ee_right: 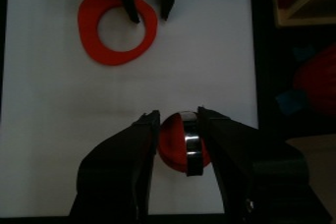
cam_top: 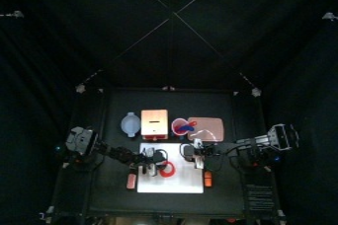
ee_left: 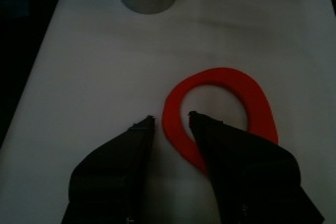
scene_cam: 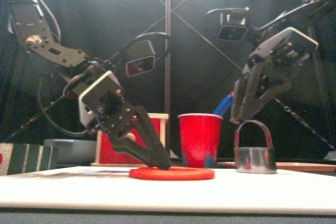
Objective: Get the cutter from the drawer then cut the dough then place the extra dough in the bowl
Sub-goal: Place the extra dough in the bowl
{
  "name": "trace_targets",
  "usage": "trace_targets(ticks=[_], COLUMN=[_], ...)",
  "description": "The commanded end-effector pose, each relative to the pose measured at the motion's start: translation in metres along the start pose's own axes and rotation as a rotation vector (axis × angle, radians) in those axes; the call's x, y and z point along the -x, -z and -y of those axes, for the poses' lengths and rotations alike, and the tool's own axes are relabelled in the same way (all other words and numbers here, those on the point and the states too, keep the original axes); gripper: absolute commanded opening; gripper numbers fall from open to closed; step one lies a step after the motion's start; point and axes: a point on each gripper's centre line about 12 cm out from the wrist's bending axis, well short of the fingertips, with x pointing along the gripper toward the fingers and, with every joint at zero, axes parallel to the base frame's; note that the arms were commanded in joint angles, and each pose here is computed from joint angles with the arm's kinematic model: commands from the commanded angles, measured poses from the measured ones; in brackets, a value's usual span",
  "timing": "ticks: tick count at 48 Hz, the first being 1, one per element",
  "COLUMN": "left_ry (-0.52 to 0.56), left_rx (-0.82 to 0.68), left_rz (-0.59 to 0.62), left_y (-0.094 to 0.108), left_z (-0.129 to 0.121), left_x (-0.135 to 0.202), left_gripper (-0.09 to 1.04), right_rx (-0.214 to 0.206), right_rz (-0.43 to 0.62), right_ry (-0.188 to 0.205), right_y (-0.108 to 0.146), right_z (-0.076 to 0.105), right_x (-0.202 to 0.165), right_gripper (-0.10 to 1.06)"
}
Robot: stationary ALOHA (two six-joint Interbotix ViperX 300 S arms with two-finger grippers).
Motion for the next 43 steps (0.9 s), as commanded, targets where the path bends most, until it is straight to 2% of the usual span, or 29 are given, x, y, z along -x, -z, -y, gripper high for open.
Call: trace_targets(ticks=[1,10,20,25,31,35,43], left_ry=[0.012,0.02,0.039,0.06,0.092,0.096,0.065], left_rx=[-0.003,-0.016,-0.019,-0.027,-0.045,-0.035,0.02], left_rz=[-0.046,-0.076,-0.011,0.051,0.162,0.25,0.4], left_y=[0.007,0.012,-0.01,-0.03,-0.067,-0.093,-0.128], left_z=[0.002,0.003,0.008,0.012,0.017,0.01,-0.017], left_x=[-0.002,-0.004,0.005,0.015,0.039,0.064,0.115], left_gripper=[0.7,0.61,0.55,0.54,0.54,0.54,0.54], right_rx=[-0.013,-0.017,-0.018,-0.02,-0.023,-0.026,-0.021], right_rz=[0.036,0.036,0.035,0.032,0.029,0.024,0.022], right_ry=[-0.006,-0.007,-0.006,-0.005,-0.002,-0.001,0.0], right_y=[-0.008,-0.008,-0.008,-0.007,-0.006,-0.005,-0.005], right_z=[-0.001,-0.001,-0.001,0.0,0.001,0.002,0.002], right_x=[0.003,0.002,0.003,0.002,0.002,0.002,0.001], right_gripper=[0.76,0.76,0.76,0.76,0.76,0.76,0.76])
